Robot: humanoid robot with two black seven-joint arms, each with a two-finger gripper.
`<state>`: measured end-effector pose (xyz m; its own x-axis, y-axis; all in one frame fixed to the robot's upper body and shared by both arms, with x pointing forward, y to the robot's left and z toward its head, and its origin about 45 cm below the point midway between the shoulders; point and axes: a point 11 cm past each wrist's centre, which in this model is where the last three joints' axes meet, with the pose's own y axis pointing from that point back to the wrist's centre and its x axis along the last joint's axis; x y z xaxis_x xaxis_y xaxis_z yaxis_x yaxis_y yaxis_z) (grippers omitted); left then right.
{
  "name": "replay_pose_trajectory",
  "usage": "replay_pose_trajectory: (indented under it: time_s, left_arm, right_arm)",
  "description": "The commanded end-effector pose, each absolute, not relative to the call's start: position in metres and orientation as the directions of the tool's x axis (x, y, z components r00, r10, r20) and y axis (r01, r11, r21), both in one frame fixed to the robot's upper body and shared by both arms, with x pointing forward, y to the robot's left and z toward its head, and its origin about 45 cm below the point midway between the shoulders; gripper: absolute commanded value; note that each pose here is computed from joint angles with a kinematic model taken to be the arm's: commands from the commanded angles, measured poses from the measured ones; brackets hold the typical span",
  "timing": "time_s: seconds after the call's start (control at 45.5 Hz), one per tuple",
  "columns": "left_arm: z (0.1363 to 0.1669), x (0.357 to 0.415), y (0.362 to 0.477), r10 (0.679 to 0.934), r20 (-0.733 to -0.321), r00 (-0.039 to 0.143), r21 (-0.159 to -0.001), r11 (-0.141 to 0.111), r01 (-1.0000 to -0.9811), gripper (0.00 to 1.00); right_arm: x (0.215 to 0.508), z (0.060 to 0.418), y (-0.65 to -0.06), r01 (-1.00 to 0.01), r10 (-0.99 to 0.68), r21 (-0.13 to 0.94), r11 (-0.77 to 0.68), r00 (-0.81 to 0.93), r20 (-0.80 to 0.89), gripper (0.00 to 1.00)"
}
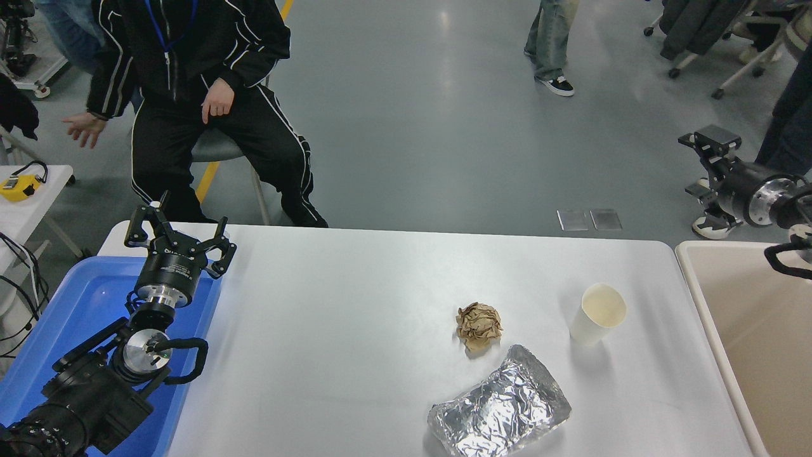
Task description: Dispose of the paper cup in the dustbin
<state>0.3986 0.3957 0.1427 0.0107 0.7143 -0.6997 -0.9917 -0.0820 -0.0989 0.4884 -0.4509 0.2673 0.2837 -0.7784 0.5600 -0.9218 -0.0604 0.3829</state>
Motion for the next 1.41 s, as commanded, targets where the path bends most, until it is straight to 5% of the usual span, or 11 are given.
replay_pose_trajectory:
  time_s: [0.0, 0.198, 0.615, 1.011, 1.385]
  left_arm:
    - [0.1428, 0.3986, 0.396, 0.714, -0.700, 0.011, -0.099, -0.083, -0.9916, 1.00]
    - [0.1428, 0.3986, 0.396, 0.714, -0.700, 0.011, -0.099, -0.083, -0.9916, 1.00]
    - [0.1428, 0.3986, 0.396, 0.714, -0.700, 0.011, -0.099, -0.083, -0.9916, 1.00]
    - [0.1428, 0.3986, 0.396, 0.714, -0.700, 0.011, -0.099, -0.083, -0.9916, 1.00]
    - [0.1429, 0.3985, 0.396, 0.715, -0.699, 0.010, -0.099, -0.082, -0.9917, 1.00]
  right_arm:
    - [0.506, 0.301, -0.417, -0.850, -0.390, 0.506, -0.147, 0.520, 0.760, 0.99]
    - [0.505, 0.311, -0.386, -0.766, -0.268, 0.566, -0.305, 0.639, 0.721, 0.99]
    - [0.484, 0.267, -0.324, -0.566, -0.114, 0.694, -0.446, 0.805, 0.583, 0.99]
    - [0.475, 0.254, -0.321, -0.457, 0.216, 0.834, -0.309, 0.821, 0.529, 0.99]
    - [0.448, 0.230, -0.383, -0.424, 0.240, 0.884, -0.194, 0.854, 0.462, 0.99]
